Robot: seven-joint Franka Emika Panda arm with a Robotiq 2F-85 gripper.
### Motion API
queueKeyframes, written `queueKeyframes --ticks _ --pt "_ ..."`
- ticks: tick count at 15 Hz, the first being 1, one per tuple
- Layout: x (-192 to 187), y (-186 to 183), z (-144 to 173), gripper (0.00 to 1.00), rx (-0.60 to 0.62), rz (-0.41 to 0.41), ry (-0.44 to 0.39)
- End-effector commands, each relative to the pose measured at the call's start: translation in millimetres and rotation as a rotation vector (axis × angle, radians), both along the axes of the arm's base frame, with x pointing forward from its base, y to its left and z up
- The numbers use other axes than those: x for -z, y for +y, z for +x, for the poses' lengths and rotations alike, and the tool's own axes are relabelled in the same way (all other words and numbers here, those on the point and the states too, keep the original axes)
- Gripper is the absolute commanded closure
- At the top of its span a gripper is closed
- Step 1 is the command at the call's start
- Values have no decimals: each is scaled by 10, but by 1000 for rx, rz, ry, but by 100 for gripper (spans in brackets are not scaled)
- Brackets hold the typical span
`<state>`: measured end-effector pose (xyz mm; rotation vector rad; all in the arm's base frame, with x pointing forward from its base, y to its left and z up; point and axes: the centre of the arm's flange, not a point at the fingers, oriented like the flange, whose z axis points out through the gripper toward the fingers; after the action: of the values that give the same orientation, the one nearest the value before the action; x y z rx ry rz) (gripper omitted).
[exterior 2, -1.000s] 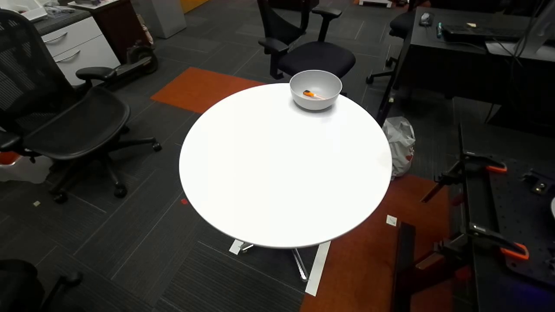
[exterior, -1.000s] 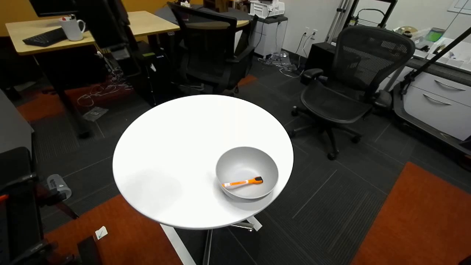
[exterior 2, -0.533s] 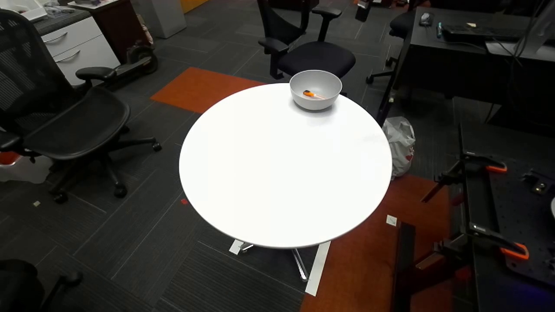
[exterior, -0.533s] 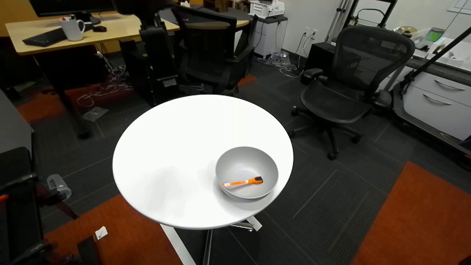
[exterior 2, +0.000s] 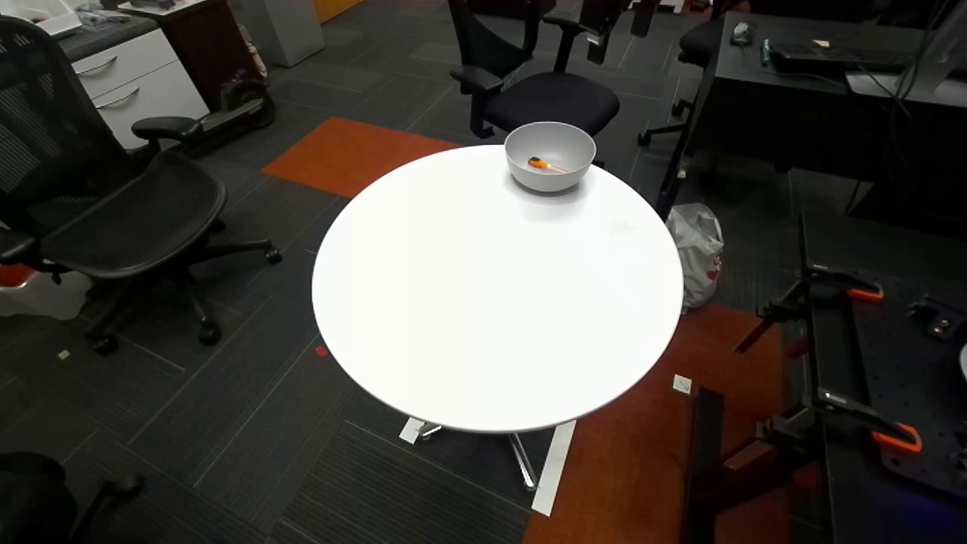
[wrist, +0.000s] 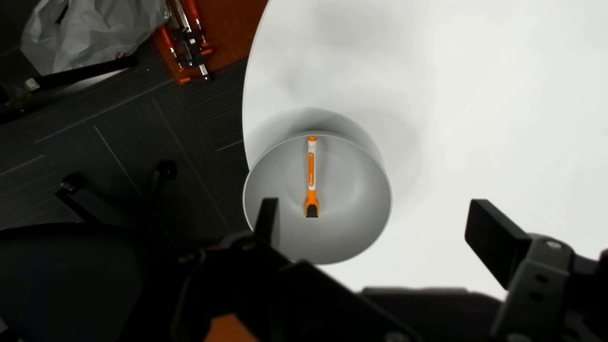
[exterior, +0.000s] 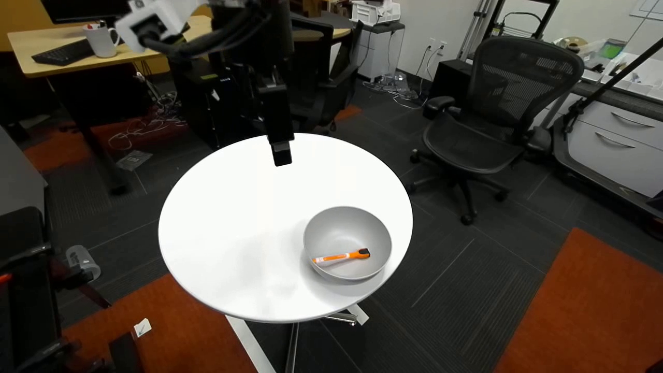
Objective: Move the orange object from the grey bowl and put it on the table
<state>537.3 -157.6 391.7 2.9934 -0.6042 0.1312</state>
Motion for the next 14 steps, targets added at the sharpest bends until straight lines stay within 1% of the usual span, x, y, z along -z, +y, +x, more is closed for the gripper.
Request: queueKeyframes --ticks 1,4,5,6,9,14 --pt "176 -184 210 0 -13 26 14" --pt "375 -273 282 0 -10 48 39" --pt "418 -282 257 0 4 54 61" --pt "379 -199 165 0 2 37 48" --pt "491 -237 191 0 9 39 64" --pt "467 -242 209 0 8 38 59"
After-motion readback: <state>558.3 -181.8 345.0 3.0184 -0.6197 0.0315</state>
